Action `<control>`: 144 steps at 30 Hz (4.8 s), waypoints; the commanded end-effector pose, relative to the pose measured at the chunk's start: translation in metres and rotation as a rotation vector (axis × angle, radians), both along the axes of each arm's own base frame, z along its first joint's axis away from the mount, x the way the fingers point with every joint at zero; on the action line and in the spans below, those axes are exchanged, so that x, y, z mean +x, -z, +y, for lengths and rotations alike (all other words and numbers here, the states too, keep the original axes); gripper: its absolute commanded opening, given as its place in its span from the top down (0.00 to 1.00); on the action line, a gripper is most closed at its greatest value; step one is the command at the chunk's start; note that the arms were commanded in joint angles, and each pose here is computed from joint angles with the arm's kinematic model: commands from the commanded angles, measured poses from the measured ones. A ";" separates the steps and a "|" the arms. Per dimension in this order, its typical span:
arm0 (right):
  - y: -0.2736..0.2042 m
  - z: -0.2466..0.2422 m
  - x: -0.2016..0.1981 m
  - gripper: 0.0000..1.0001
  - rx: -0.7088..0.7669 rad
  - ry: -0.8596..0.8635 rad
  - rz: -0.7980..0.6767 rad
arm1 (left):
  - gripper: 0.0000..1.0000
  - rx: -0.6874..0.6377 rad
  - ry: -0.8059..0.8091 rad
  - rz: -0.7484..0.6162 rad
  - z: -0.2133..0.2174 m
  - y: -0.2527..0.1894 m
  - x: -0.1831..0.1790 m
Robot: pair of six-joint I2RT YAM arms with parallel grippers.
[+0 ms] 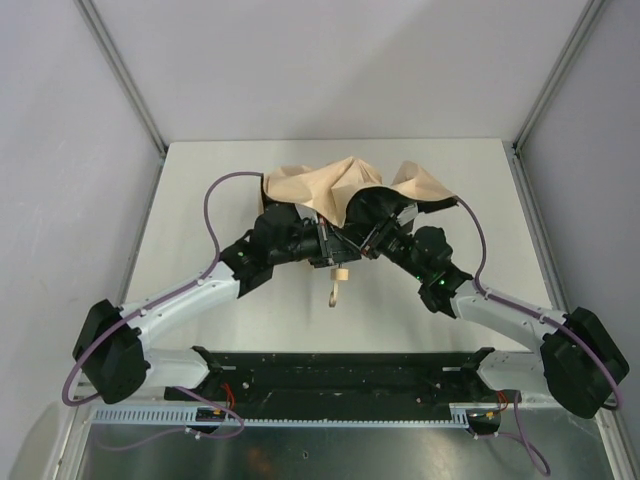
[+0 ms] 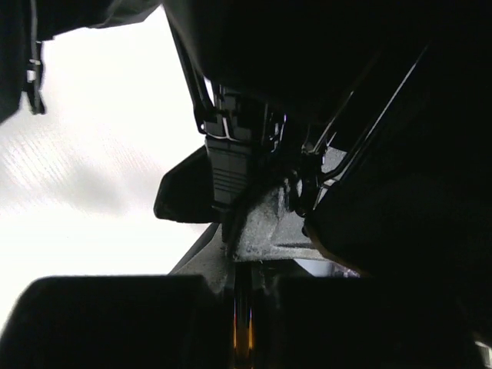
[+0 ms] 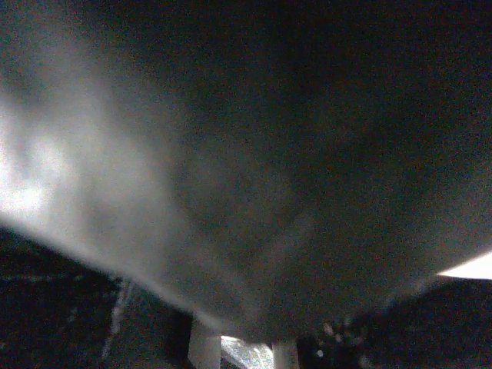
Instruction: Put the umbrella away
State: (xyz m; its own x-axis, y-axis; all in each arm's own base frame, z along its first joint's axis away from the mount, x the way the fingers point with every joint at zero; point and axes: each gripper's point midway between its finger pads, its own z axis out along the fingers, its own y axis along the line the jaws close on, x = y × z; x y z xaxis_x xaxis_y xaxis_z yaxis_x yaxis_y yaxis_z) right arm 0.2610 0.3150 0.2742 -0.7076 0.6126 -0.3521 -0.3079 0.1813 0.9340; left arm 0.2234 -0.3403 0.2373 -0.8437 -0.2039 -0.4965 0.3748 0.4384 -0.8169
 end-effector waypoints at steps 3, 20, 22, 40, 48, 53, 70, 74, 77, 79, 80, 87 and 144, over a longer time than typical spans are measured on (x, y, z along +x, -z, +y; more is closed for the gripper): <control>0.000 0.014 -0.034 1.00 -0.019 -0.145 -0.018 | 1.00 -0.123 -0.187 -0.190 0.014 -0.058 0.050; -0.051 0.005 -0.040 1.00 0.004 -0.248 -0.436 | 0.09 -0.194 -0.055 -0.334 0.069 -0.057 -0.042; -0.054 -0.007 -0.030 1.00 -0.005 -0.238 -0.475 | 0.02 -0.202 -0.052 -0.354 0.081 -0.056 -0.056; -0.063 -0.065 0.030 1.00 -0.030 -0.095 -0.539 | 0.13 -0.255 0.272 -0.468 0.090 -0.071 -0.132; -0.046 -0.087 0.013 1.00 -0.096 -0.301 -0.811 | 0.01 -0.396 0.157 -1.025 0.150 -0.202 -0.181; -0.041 -0.087 -0.013 1.00 -0.113 -0.404 -0.848 | 0.01 -0.376 -0.338 -0.801 0.183 -0.226 -0.108; -0.076 -0.073 -0.096 1.00 -0.011 -0.574 -0.870 | 0.05 -0.496 -0.373 -0.349 0.120 -0.170 -0.023; -0.079 -0.073 -0.097 1.00 0.001 -0.569 -0.866 | 0.06 -0.515 -0.295 -0.425 0.114 -0.173 -0.035; -0.083 -0.070 -0.101 1.00 0.017 -0.568 -0.878 | 0.02 -0.493 -0.244 -0.418 0.104 -0.167 -0.034; -0.085 -0.067 -0.103 1.00 0.030 -0.569 -0.885 | 0.01 -0.482 -0.219 -0.373 0.095 -0.159 -0.031; -0.085 -0.066 -0.104 1.00 0.035 -0.571 -0.887 | 0.01 -0.476 -0.211 -0.352 0.092 -0.155 -0.029; -0.088 -0.061 -0.109 1.00 0.050 -0.575 -0.899 | 0.14 -0.430 -0.164 -0.269 0.071 -0.134 -0.018; -0.113 -0.077 -0.115 1.00 -0.069 -0.438 -1.052 | 0.49 -0.358 0.193 -0.521 0.079 -0.129 -0.122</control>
State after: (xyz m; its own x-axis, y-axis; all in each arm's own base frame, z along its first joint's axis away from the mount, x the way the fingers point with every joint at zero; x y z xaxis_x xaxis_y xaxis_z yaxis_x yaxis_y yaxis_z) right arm 0.1588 0.2425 0.3569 -0.2950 0.2860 -0.9117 -0.9546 -0.0482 0.2938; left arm 0.1256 -0.2312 0.3267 -0.5628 -0.2861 -0.7755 0.7372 0.2508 -0.6274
